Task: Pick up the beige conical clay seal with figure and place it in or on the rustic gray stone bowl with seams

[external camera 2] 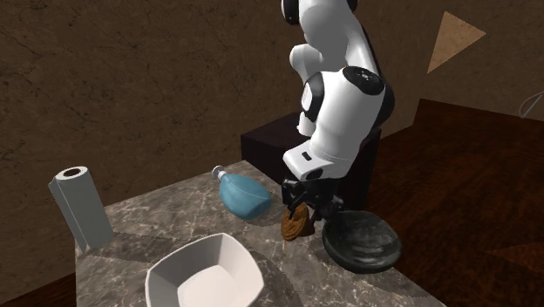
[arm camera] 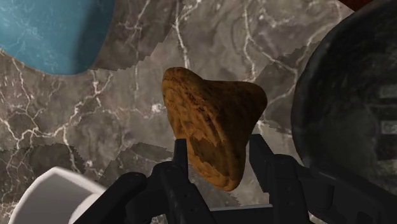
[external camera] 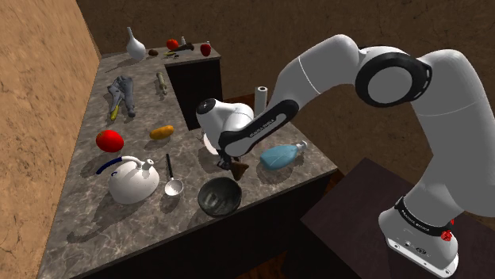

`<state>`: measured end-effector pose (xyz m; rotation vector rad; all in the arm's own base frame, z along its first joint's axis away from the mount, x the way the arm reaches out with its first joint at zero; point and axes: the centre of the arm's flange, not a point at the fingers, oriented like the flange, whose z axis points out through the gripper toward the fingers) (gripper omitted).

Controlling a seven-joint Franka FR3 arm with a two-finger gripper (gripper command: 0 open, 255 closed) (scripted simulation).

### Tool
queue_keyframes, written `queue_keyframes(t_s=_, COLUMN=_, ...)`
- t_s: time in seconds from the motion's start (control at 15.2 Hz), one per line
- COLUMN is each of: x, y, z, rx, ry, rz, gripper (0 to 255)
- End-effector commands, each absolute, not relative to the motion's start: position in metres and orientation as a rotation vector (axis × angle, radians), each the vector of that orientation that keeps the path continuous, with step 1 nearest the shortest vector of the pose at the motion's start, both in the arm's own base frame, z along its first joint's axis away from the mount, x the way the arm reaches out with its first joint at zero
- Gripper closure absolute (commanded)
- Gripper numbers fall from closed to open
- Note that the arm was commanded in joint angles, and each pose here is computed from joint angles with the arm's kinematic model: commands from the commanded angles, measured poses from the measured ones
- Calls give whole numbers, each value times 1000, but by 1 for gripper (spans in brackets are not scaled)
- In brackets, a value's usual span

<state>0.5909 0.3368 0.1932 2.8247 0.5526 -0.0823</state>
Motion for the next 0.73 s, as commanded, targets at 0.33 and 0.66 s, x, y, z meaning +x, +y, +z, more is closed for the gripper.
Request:
queue_keyframes(t_s=0.33, x=591, y=338, z=230, rx=2825, ry=553, rz=-82, gripper=255)
queue_keyframes(t_s=0.66, x=591, y=338, z=257, rx=2825, ry=553, rz=-82, gripper=255)
